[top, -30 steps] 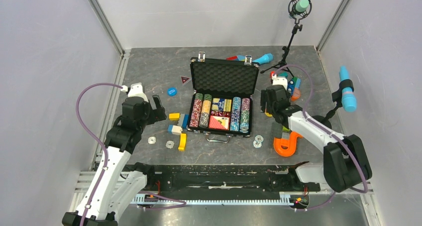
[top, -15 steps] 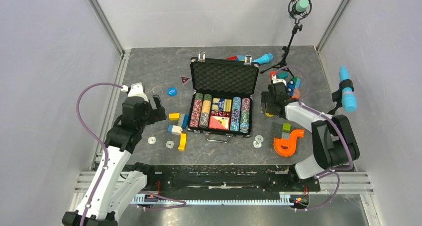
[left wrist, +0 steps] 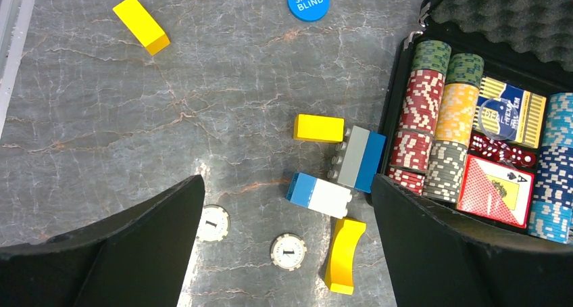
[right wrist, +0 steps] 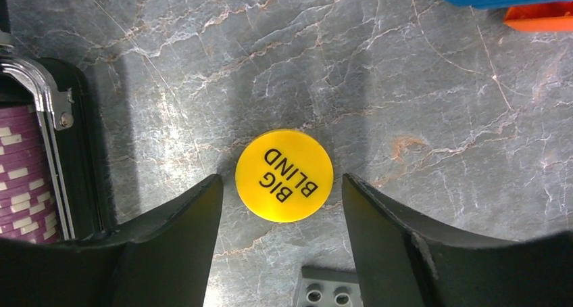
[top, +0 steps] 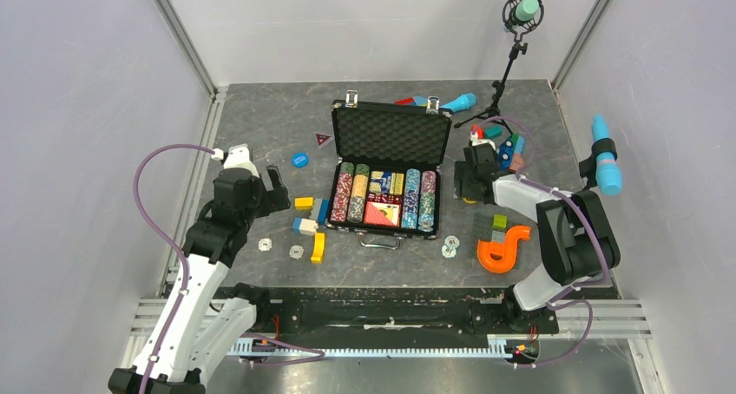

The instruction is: Pack up texas hold em set

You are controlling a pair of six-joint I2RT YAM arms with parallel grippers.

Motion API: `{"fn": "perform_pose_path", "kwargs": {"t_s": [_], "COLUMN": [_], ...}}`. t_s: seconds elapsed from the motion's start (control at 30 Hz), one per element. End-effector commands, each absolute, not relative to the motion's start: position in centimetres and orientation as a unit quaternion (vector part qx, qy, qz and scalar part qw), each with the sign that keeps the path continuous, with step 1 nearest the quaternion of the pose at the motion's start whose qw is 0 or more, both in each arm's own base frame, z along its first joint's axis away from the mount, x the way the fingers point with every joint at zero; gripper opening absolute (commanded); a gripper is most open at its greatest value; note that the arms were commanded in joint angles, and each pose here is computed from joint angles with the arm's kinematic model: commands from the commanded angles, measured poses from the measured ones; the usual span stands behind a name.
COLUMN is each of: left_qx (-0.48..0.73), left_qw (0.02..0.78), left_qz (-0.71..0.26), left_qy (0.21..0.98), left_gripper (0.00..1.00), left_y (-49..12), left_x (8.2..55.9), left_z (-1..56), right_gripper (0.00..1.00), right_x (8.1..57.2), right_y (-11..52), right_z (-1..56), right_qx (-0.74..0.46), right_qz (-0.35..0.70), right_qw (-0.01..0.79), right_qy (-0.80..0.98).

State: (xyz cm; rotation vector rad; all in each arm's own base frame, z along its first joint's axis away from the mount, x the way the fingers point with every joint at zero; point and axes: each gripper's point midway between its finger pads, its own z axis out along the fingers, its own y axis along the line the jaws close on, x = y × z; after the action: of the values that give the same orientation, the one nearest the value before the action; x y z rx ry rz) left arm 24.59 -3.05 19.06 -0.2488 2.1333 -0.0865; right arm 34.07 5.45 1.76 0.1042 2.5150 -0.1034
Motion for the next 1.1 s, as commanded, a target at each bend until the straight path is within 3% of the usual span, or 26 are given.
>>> {"fn": "perform_pose_path", "kwargs": {"t_s": [0.0,0.33,1.07], "left_qx": [-0.087,-0.087,-0.085], "left_qw": [0.487,0.485,0.483], "left_qz": [-0.042,-0.041,-0.043], "left_qy": [0.868,0.869,0.871], "left_gripper": [1.0,1.0,1.0], "left_y": [-3.5,-3.5,-3.6], "left_x": [25.0,25.1,25.1], "left_z": [19.5,19.4,19.3], "right_gripper": [0.66,0.54,0.51], "right_x": [34.7,34.1,35.5], "right_y": [4.9,4.6,5.5], "right_z": [1.6,0.6,7.9], "right_qx": [0.043,0.046,0.04], "right_qz": [-0.048,-0.042,0.0], "right_qw": [0.306,0.297,0.397], "right_qy": [0.95,0.953,0.917]}}
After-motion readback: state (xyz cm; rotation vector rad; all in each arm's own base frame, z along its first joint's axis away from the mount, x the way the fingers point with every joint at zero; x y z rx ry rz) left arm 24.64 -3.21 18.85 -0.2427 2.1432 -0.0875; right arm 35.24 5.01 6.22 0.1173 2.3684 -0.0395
